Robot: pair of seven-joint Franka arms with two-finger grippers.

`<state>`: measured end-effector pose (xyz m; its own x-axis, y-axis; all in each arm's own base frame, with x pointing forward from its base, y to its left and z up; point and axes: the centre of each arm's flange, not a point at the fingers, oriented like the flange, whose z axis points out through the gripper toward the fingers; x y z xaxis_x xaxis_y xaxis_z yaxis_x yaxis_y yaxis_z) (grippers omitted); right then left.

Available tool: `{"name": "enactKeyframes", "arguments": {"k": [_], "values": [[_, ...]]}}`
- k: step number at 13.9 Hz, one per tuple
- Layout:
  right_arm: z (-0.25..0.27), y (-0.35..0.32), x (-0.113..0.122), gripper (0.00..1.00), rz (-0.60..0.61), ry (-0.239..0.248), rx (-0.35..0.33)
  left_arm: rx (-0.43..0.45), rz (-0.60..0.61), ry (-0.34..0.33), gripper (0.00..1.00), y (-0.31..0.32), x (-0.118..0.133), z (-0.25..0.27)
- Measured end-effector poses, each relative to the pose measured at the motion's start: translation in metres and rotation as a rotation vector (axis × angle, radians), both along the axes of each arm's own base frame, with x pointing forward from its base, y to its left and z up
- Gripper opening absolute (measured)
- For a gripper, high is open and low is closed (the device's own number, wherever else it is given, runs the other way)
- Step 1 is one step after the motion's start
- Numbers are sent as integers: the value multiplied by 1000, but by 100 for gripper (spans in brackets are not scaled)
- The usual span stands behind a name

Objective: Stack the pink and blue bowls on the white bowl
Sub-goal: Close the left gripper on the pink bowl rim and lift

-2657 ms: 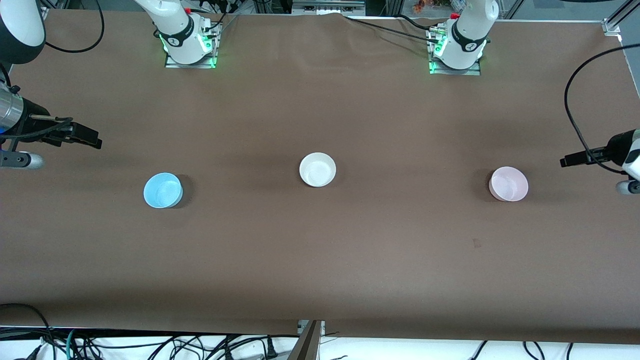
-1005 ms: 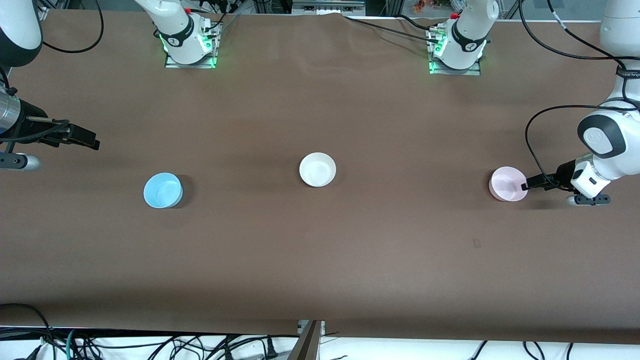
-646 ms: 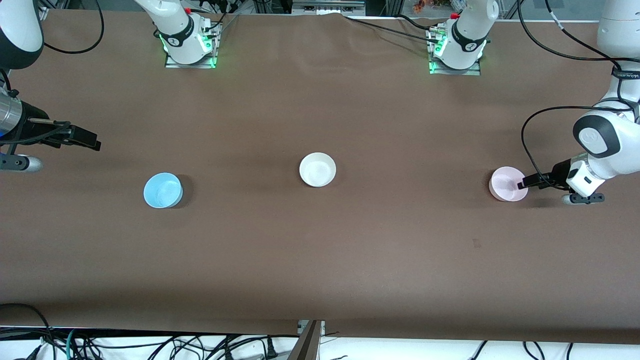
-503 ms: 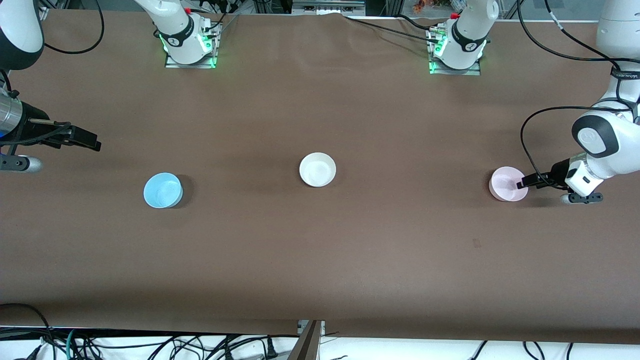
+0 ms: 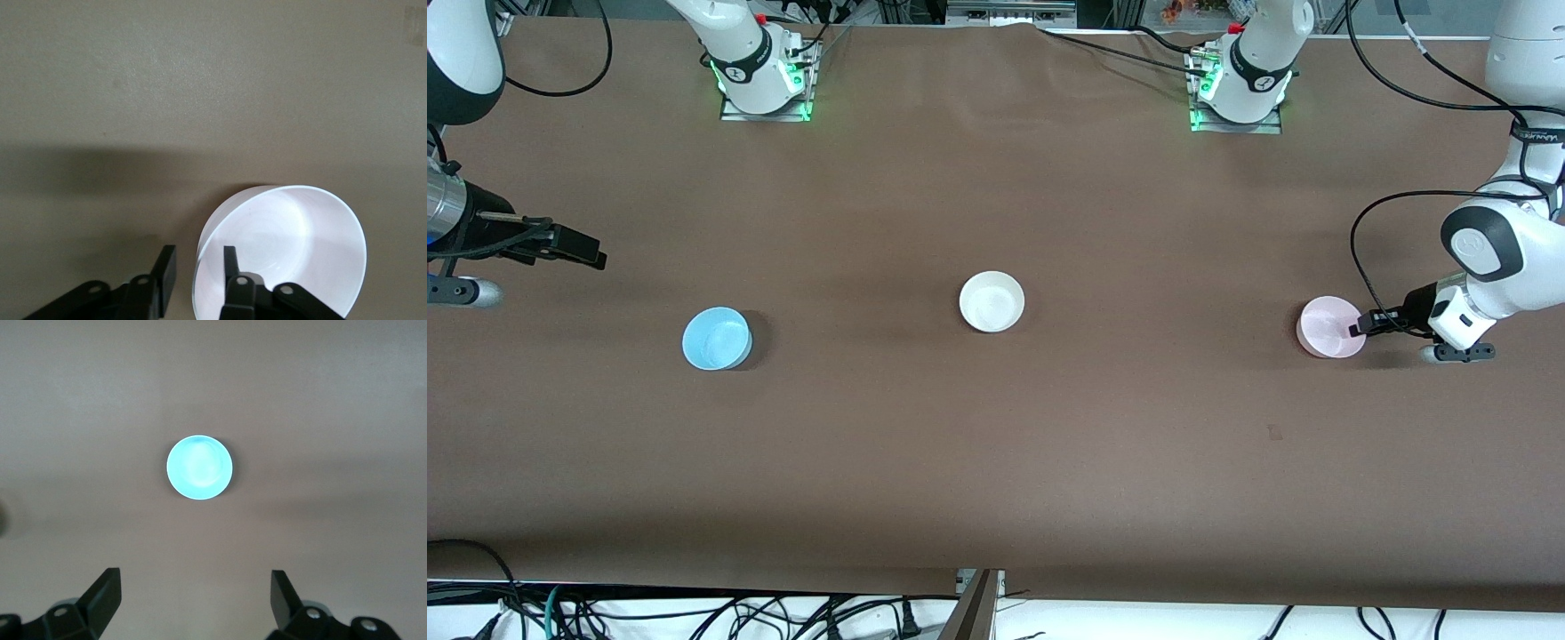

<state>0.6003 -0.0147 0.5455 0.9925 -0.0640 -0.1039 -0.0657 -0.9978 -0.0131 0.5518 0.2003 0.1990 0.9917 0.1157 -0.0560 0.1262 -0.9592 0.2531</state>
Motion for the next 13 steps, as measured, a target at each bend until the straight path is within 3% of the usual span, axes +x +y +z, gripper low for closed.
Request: {"name": "enactKeyframes", "arguments": {"k": [1, 3, 4, 9, 13], "values": [[1, 0, 1, 99, 0, -2, 1, 0, -1, 0, 21, 0, 0, 0], [2, 1, 3, 99, 2, -7, 2, 0, -2, 0, 17, -1, 0, 0], [2, 2, 4, 99, 4, -9, 3, 0, -2, 0, 7, -1, 0, 0], [1, 4, 6, 99, 7, -8, 4, 0, -9, -9, 3, -4, 5, 5], [0, 4, 7, 99, 7, -8, 4, -34, -10, -16, 3, -37, 27, 34]]}}
